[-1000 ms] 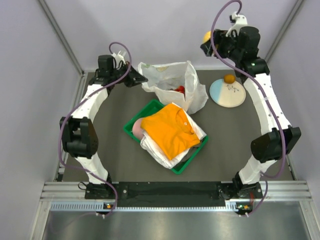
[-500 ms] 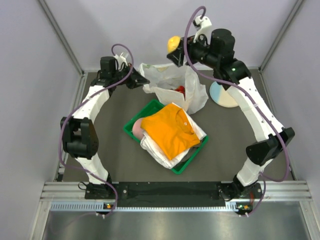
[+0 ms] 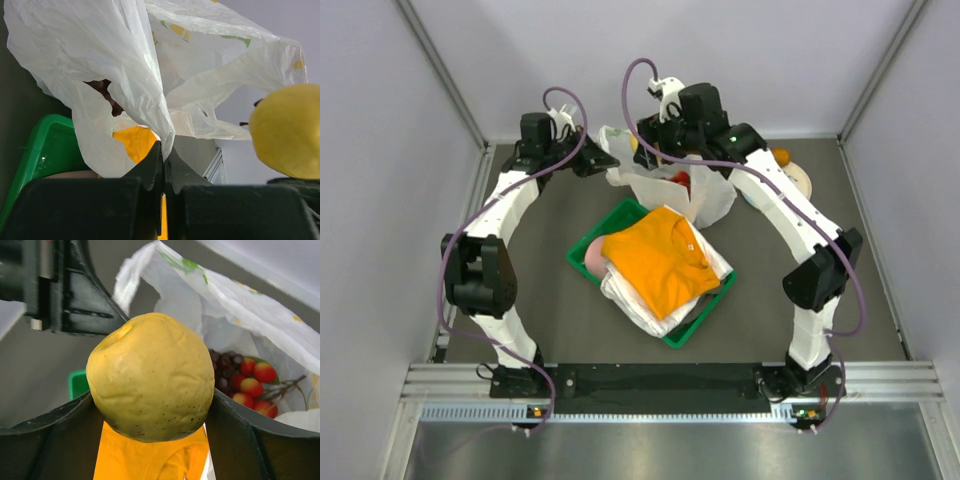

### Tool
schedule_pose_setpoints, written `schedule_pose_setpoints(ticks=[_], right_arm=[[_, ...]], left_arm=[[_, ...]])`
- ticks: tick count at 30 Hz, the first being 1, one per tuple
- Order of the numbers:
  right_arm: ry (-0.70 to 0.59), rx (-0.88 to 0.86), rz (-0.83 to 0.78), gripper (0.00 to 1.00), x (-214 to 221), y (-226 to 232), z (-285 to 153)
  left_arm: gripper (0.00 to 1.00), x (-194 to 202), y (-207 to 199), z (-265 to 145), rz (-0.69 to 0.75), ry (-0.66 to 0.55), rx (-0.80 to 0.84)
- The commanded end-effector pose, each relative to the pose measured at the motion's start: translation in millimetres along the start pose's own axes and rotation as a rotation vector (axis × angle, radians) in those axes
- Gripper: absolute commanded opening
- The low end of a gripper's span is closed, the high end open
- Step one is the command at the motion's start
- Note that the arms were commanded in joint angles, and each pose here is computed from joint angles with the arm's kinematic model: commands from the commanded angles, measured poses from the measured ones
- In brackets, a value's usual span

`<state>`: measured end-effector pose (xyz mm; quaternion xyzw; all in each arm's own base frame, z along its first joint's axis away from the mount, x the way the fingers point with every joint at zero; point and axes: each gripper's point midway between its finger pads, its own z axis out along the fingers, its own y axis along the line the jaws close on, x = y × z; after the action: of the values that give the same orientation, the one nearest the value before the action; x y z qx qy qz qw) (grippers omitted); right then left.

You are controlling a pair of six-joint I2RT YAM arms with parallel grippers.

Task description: Place the fruits into the plastic bag

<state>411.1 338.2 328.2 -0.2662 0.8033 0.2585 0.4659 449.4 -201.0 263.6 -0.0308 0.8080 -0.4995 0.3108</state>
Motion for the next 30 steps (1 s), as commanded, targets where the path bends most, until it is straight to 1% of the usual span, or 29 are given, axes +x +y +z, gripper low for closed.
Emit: schedule_pose_setpoints(ticks=[1,2,4,7,12,19,23,27,30], right_arm=[[0.029,0.1,-0.033,0.37,-2.6,-15.8,-2.9],[0.029,0.142,-0.031,0.37,-3.6,-23.6,-2.7],[0.069,0.205,-0.021,0.37,8.5,-36.1,5.3],[0.102,0.261,-0.014,0.37,17.8,-48.2,13.3],[0.137,0.324,-0.011,0.38,28.9,-61.6,23.3],[0.182,0.419,0.023,0.38,47.1,-94.9,33.6],[0.192,0.486,0.046,0.38,52.5,-121.2,33.0],[0.235,0.546,0.089,0.38,68.6,-147.0,27.5],[0.263,0.589,0.088,0.38,79.9,-162.3,20.2]], left_arm=[[0.0,-9.9,-35.2,-14.9,0.083,-0.052,0.069],[0.0,-10.1,-36.0,-15.0,0.083,-0.051,0.071],[0.0,-10.4,-36.8,-15.4,0.084,-0.053,0.072],[0.0,-10.7,-37.4,-15.5,0.083,-0.054,0.073],[0.0,-11.4,-38.7,-16.1,0.085,-0.056,0.075],[0.0,-11.5,-41.1,-16.9,0.089,-0.054,0.081],[0.0,-11.6,-41.3,-17.2,0.09,-0.055,0.08],[0.0,-11.9,-42.1,-18.6,0.096,-0.06,0.076],[0.0,-11.8,-42.0,-18.9,0.097,-0.061,0.075]])
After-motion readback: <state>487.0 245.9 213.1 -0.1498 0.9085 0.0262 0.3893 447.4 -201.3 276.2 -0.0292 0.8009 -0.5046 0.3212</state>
